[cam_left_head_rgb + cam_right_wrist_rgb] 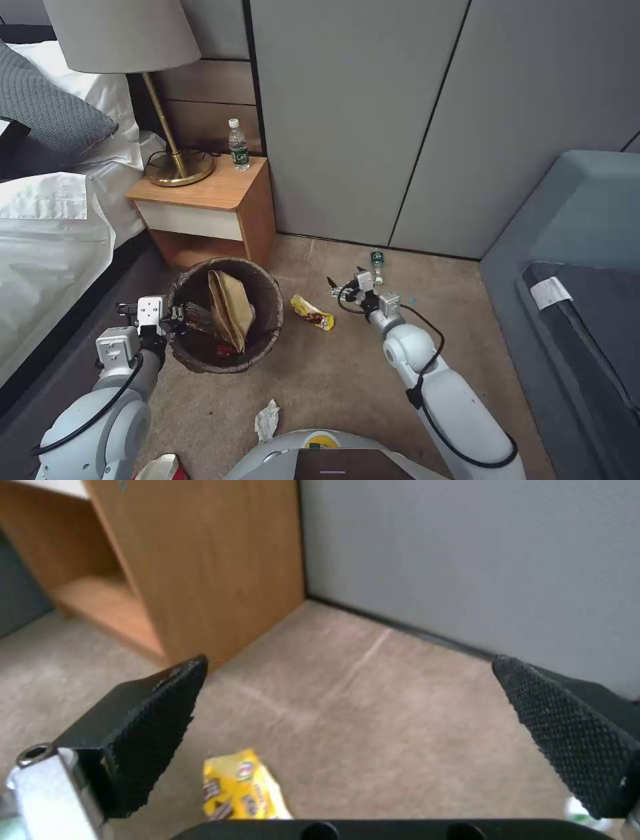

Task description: Pick up the trash bin, then pick up the garbage from the floor and place it into the trash bin.

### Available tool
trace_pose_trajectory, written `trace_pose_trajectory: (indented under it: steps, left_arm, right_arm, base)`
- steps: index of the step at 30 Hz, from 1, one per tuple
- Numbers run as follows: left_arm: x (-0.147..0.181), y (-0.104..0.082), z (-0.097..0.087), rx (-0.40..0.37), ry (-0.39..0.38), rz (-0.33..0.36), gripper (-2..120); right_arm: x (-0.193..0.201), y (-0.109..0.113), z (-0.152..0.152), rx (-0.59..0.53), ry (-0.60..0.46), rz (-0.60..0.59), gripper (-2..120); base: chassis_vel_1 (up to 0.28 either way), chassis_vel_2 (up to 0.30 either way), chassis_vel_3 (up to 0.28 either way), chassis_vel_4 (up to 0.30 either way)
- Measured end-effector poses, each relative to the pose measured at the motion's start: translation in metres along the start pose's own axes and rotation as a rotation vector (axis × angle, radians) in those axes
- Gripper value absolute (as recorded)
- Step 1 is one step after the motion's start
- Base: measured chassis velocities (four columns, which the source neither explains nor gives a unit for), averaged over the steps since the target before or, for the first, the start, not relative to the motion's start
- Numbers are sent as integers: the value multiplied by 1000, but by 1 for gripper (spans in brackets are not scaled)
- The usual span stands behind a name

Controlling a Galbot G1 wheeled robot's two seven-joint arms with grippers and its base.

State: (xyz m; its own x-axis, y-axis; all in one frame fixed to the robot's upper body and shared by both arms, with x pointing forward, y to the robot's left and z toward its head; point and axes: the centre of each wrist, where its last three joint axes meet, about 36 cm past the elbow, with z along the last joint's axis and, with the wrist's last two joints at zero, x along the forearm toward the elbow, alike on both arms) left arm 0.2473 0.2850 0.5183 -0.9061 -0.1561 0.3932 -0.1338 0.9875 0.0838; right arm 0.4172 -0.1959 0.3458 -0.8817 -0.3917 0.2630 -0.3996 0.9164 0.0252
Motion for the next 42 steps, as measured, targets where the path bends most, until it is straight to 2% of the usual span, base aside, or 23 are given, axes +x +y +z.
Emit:
trace_pose_trajectory:
  steps: [6, 15, 27, 42]
  left_arm:
    - [6, -1, -1, 0, 0, -1, 3]
    - [11, 0, -2, 0, 1, -10, 3]
    - [12, 2, -2, 8, 0, -24, 3]
    - [8, 1, -1, 10, 1, -18, 3]
  right_arm:
    - [-27, 2, 11, -60, 82, -67, 100]
    - [-59, -1, 31, -54, 164, -126, 100]
    - [-91, 0, 66, 28, 273, -137, 100]
    - [-104, -1, 100, 106, 368, -123, 100]
  base:
    - [0, 0, 0, 0]
    - [0, 0, 0, 0]
    - [0, 0, 0, 0]
    - [0, 0, 0, 0]
